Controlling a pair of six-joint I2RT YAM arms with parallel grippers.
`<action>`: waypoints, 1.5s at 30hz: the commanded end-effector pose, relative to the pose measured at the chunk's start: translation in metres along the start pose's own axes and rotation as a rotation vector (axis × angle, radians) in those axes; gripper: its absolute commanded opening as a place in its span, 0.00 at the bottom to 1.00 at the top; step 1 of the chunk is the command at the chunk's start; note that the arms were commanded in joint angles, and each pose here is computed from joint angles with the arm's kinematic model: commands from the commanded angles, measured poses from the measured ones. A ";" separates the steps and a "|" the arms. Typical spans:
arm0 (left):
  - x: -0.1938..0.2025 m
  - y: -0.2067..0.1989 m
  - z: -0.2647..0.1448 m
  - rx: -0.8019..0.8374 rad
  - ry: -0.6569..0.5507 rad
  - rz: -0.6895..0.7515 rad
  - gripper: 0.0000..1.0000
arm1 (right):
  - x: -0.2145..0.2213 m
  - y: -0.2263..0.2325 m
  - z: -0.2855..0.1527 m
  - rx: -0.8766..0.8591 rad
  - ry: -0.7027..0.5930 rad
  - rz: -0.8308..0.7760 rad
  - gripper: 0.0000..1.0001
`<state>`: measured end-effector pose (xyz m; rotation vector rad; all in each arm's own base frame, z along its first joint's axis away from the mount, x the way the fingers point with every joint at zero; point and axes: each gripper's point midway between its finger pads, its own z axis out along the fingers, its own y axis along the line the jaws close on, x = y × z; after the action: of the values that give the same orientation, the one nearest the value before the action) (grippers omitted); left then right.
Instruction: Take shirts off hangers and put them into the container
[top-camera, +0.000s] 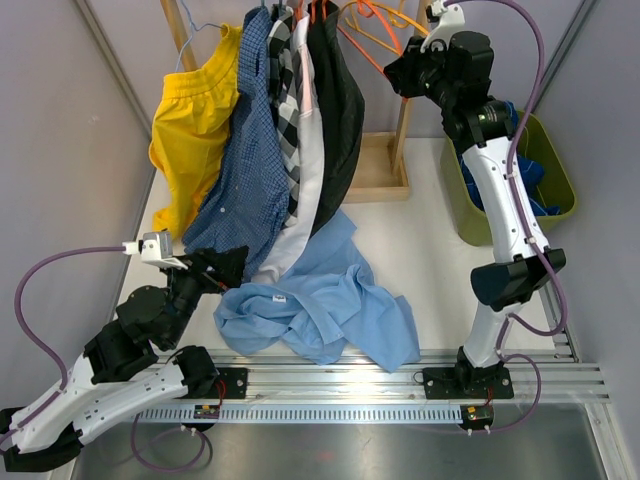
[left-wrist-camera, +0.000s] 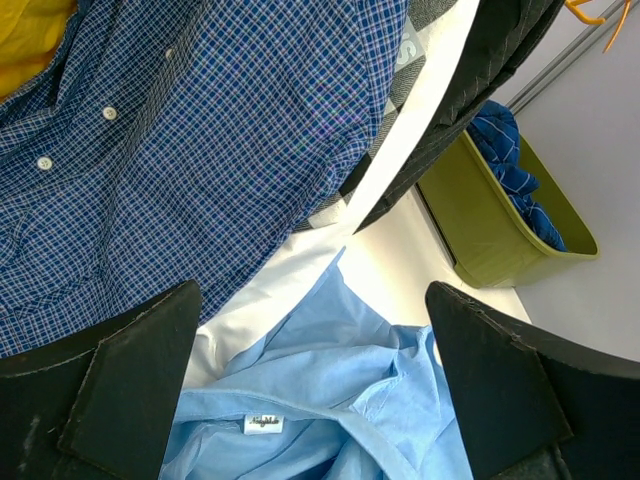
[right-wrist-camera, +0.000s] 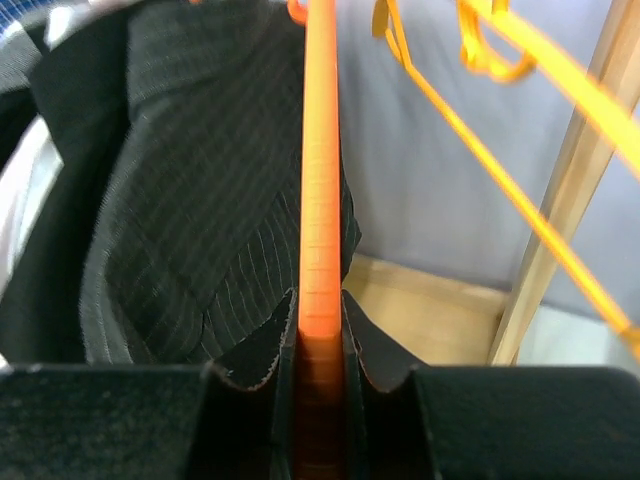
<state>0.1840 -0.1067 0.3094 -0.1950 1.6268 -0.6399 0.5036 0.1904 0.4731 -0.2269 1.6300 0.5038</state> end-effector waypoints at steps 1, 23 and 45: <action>-0.012 -0.006 -0.001 0.019 -0.034 -0.045 0.99 | -0.001 -0.002 -0.010 0.005 -0.020 0.021 0.00; -0.006 -0.008 0.004 0.007 -0.016 -0.028 0.99 | 0.008 -0.008 -0.038 0.050 -0.034 -0.003 0.99; 0.005 -0.023 0.019 0.014 0.035 0.014 0.99 | 0.367 0.123 -0.217 -0.159 0.566 0.220 0.99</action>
<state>0.1946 -0.1288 0.2885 -0.1375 1.7203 -0.5791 0.2216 0.2390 0.1708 -0.3958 2.1344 0.7326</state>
